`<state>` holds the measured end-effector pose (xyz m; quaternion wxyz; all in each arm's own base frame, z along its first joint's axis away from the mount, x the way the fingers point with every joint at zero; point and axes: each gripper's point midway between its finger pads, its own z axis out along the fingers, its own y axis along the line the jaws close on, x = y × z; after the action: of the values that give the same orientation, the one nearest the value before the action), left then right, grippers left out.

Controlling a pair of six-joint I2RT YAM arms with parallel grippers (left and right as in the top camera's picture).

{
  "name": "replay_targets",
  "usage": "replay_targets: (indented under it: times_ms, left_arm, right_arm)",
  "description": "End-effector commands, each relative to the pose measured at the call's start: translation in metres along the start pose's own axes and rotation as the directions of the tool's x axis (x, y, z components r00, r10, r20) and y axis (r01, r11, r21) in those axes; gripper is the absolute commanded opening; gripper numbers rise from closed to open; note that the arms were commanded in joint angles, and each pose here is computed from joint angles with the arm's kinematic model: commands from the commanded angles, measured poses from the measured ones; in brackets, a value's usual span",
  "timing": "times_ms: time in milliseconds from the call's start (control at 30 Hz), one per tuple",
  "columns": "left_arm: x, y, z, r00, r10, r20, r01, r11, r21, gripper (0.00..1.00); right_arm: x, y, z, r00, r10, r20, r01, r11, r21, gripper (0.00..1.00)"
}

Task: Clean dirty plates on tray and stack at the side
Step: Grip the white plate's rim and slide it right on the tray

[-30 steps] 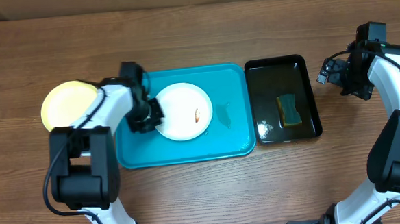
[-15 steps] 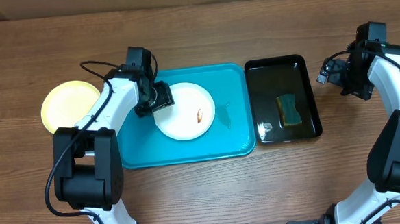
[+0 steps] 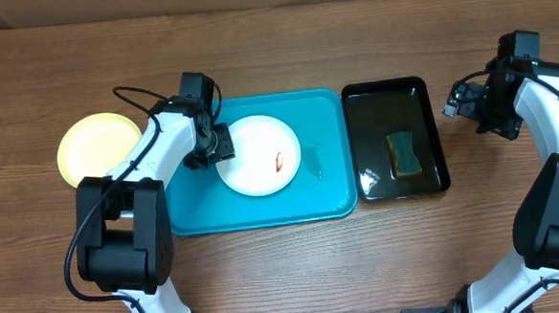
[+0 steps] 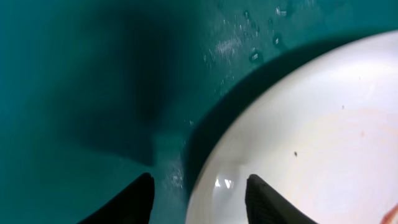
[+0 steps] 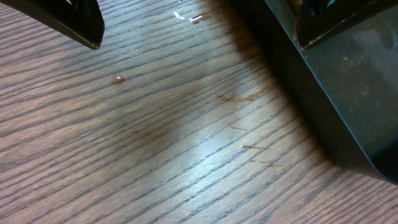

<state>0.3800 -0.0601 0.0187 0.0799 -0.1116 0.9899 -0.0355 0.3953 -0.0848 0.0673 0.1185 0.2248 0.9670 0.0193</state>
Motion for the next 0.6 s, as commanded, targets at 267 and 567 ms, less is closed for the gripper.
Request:
replay_targets:
  times_ms: [267, 567]
  left_arm:
    - [0.006, -0.009, 0.014, 0.995, 0.104, 0.010, -0.104, 0.994, -0.019, 0.38]
    - [0.016, -0.004, 0.016, 0.995, 0.099, -0.015, -0.100, 0.994, -0.043, 0.04]
  right_arm:
    - [-0.010, 0.001, -0.006, 0.999, 0.007, 0.032, -0.007, 1.000, 0.002, 1.00]
    - [-0.010, 0.001, -0.006, 0.999, 0.007, 0.032, -0.007, 1.000, 0.002, 1.00]
